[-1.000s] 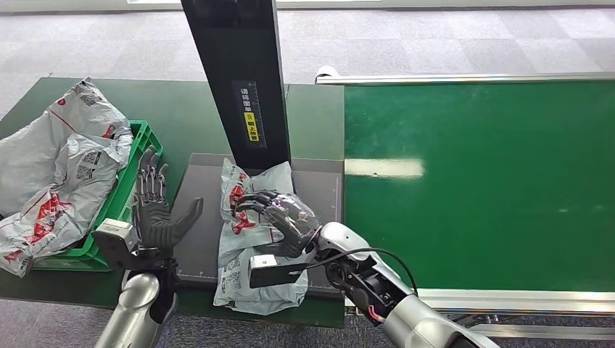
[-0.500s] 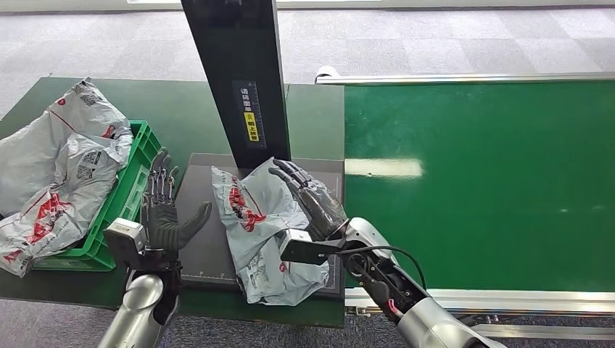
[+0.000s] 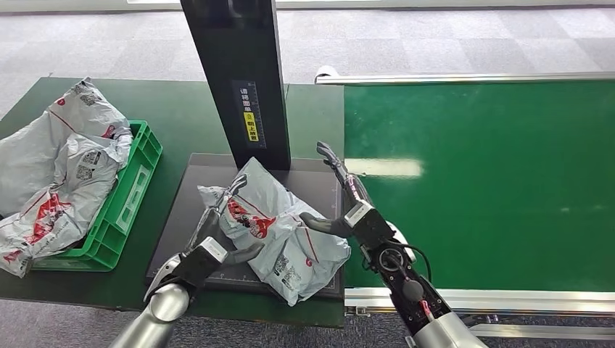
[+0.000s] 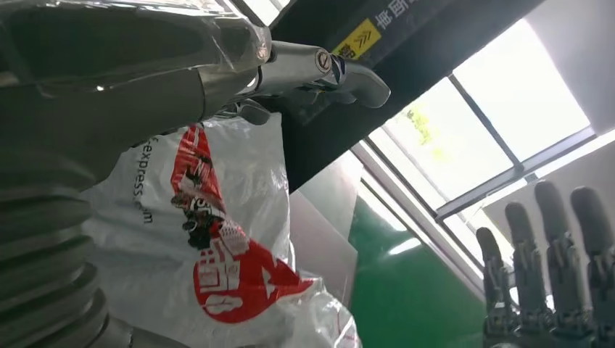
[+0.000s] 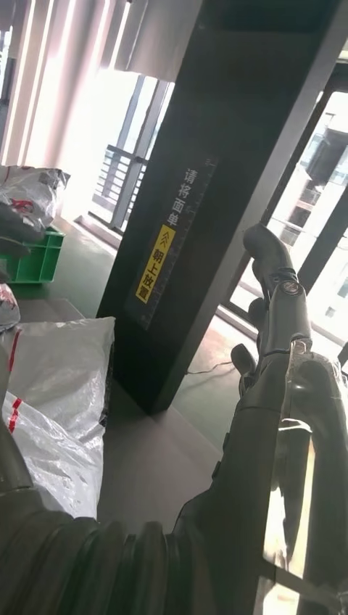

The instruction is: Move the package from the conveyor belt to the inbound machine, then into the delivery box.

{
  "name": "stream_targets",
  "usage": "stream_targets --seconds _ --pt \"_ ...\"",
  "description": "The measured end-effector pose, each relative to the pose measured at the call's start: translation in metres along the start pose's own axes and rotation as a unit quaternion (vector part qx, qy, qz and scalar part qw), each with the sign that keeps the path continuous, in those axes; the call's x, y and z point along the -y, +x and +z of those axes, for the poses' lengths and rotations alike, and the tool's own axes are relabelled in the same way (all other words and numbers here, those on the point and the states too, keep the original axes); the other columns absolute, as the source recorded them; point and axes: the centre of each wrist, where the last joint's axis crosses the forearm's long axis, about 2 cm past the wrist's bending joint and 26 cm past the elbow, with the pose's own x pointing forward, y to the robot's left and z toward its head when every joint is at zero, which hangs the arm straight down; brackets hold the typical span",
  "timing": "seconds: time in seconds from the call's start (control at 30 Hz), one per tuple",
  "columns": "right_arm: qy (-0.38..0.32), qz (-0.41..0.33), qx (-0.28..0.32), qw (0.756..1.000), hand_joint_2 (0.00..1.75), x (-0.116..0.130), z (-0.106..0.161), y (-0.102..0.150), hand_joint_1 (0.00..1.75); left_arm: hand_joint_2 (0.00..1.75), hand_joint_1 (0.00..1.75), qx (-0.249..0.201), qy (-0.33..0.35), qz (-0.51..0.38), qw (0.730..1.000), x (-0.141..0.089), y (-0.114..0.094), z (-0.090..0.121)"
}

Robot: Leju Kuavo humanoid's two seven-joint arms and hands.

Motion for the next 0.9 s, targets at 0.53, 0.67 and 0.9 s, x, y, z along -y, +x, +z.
stream_targets --seconds 0.53,0.67,0.9 --pt "-0.023 -0.026 -0.018 0.999 1.75 0.005 0.015 -0.006 0.0 1.75 0.0 -0.171 -0.101 -0.291 0.936 0.021 -0.01 -0.01" --pt "-0.036 -0.032 -0.029 0.998 1.75 0.003 0.025 -0.008 0.0 1.75 0.0 -0.202 -0.102 -0.361 0.905 0.022 -0.013 -0.018" --pt "-0.051 -0.043 -0.035 0.997 1.75 0.002 0.033 -0.01 0.0 1.75 1.62 -0.217 -0.108 -0.376 0.894 0.025 -0.019 -0.022"
